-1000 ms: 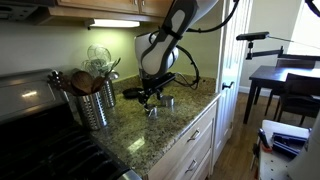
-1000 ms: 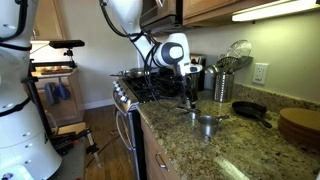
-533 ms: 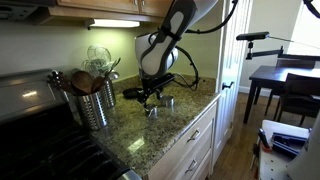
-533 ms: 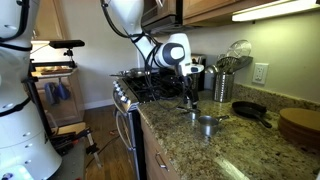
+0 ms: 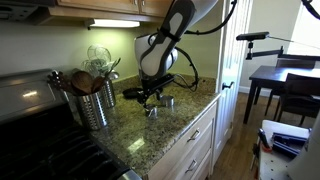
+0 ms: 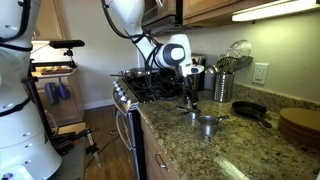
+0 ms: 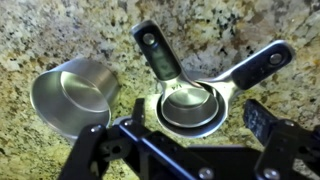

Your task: Put the measuring cups one inside the other

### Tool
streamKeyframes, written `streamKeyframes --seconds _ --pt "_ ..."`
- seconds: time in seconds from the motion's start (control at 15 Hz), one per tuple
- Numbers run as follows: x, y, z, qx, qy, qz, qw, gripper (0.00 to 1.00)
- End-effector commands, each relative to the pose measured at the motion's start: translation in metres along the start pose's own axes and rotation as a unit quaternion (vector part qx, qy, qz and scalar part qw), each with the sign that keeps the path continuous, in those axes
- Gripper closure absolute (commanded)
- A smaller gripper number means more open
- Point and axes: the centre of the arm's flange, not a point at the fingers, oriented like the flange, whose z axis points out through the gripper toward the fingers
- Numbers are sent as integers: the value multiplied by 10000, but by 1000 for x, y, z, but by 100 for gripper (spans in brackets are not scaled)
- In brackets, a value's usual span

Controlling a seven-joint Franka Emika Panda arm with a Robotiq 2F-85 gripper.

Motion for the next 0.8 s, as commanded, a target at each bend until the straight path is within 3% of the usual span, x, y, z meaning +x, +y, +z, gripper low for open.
streamKeyframes --seconds 0.0,0.73 --pt "6 0 8 -7 65 137 9999 0" --pt "22 -7 27 14 130 250 9996 0"
